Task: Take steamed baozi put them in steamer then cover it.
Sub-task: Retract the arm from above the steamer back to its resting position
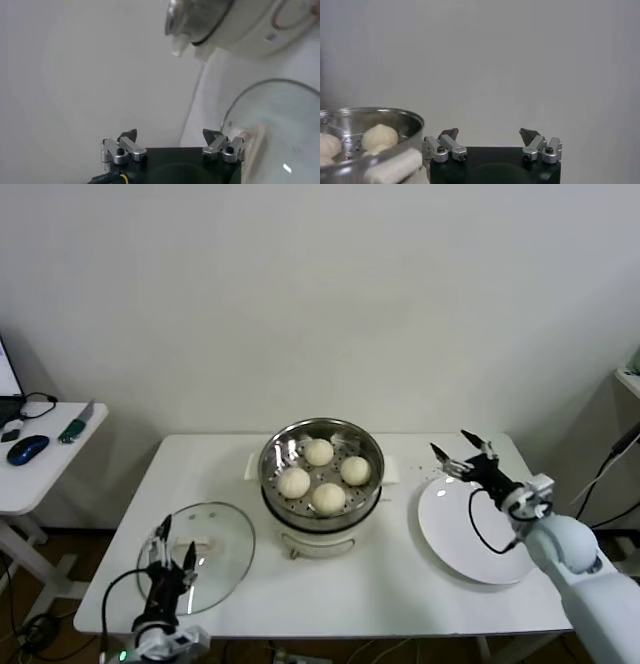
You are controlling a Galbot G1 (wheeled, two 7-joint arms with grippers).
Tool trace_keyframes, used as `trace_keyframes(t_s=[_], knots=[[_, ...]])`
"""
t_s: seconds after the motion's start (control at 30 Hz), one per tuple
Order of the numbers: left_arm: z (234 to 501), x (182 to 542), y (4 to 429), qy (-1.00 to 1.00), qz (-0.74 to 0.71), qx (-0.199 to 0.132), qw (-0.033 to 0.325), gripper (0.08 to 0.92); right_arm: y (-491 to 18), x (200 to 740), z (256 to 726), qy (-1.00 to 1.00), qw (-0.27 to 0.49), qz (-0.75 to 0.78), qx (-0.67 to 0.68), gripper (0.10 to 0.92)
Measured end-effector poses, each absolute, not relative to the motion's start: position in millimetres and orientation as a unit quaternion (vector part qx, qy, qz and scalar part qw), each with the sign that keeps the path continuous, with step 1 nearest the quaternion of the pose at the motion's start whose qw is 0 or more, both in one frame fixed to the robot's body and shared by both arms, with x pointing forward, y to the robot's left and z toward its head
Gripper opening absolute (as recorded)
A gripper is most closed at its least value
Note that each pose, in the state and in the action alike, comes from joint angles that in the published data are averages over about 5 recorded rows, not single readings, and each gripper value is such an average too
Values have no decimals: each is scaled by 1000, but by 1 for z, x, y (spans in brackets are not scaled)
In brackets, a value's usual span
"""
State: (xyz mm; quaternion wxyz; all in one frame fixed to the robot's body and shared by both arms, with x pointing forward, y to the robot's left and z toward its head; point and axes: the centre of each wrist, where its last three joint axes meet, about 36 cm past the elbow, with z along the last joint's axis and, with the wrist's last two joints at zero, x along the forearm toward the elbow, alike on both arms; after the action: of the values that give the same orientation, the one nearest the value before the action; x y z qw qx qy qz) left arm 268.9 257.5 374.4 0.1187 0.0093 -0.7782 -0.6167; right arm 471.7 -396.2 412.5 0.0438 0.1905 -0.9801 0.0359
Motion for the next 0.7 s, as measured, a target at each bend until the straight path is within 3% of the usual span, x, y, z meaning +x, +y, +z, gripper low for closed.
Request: trace_keyframes(t_s=[0.43,0.7], knots=[[328,286,251,-718,-682,-8,143,823,-408,410,359,-989,77,6,122,823],[303,305,259,-697,-700,2,154,823,-411,392,346,-991,83,0,107,823]])
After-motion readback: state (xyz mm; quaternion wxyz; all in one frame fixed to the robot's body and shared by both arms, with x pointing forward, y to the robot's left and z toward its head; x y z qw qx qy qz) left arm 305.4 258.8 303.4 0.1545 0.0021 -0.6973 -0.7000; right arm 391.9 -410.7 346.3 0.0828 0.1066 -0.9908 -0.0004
